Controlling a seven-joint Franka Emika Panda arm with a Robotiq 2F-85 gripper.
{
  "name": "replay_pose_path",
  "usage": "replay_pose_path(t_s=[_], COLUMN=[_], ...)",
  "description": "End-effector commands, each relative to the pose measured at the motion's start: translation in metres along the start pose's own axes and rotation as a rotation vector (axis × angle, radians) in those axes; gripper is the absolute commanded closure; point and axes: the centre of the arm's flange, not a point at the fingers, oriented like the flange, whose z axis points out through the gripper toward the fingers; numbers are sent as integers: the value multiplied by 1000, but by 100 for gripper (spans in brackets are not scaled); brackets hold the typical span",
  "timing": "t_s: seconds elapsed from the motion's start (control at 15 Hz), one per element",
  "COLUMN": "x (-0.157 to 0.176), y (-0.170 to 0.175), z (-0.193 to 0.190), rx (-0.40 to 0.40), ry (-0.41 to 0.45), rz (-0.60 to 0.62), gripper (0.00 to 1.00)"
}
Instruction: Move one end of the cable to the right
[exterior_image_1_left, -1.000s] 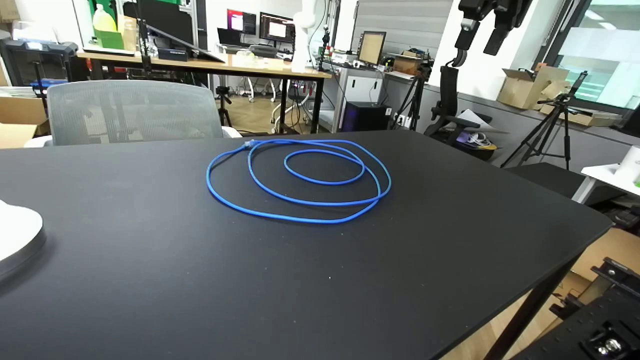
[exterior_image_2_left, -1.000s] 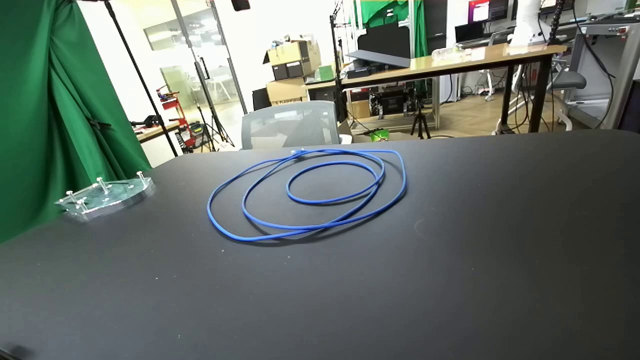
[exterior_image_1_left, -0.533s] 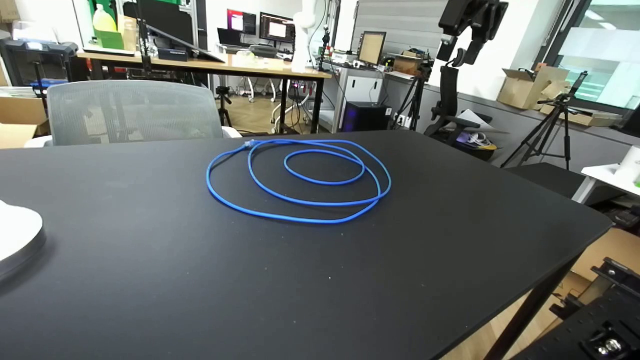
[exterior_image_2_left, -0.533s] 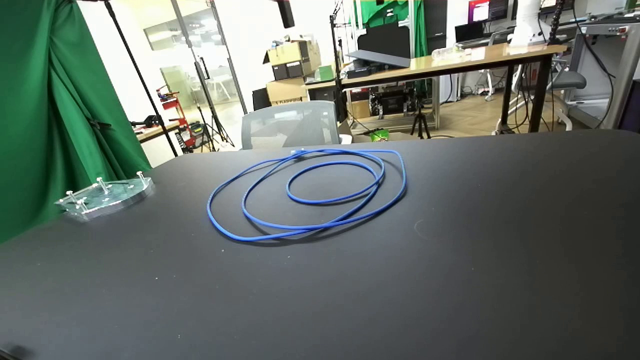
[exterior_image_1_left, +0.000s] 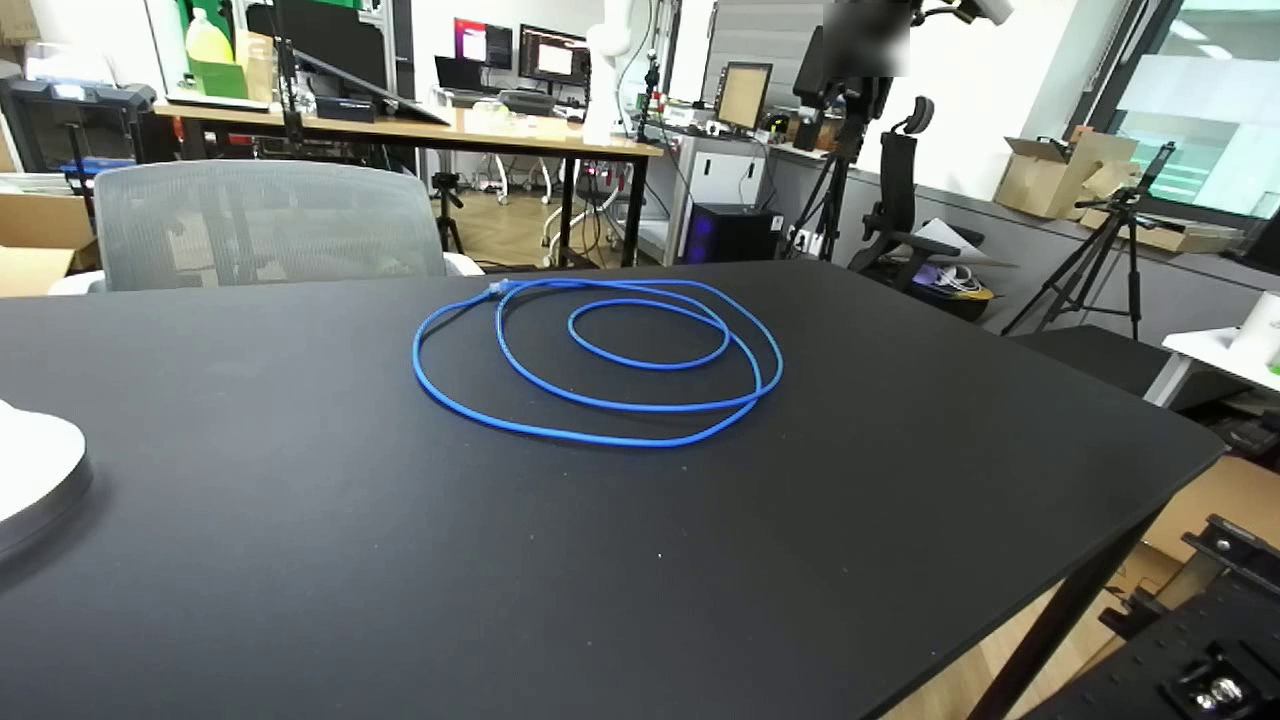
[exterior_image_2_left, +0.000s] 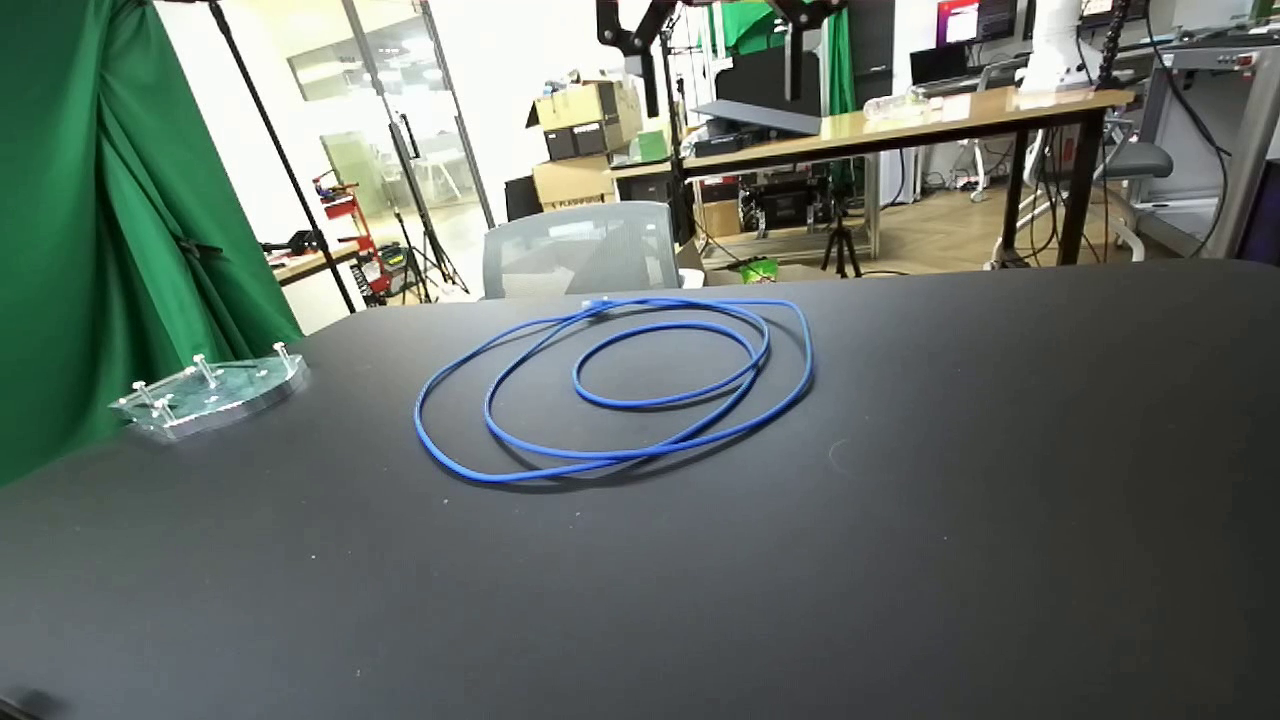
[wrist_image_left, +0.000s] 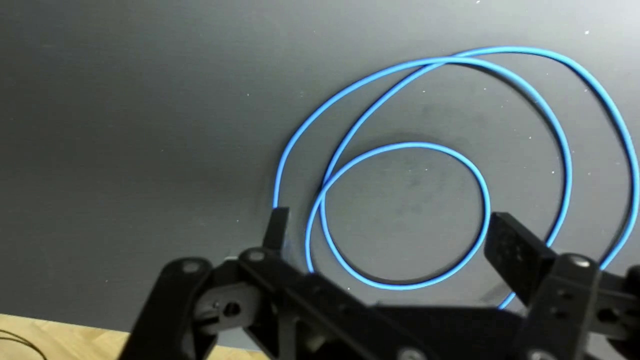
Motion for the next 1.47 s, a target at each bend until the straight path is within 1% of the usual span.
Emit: replay_pose_path(t_s=[0.0, 0.13, 0.27, 0.33, 0.4, 0.67, 0.87, 1.13, 1.4], x=[5, 5, 5, 4, 10, 26, 40, 63, 86], y=[4, 4, 3, 2, 8, 36, 49, 56, 60], z=[6, 12, 9, 14, 22, 53, 83, 110, 125], rx=[1, 6, 5, -9, -29, -79, -89, -115, -149], ry=[-6, -13, -9, -5, -4, 20, -4, -45, -53], rz=[-3, -4, -6, 11, 37, 45, 50, 35, 13], gripper=[0, 0, 0, 0, 0, 0, 0, 0, 0])
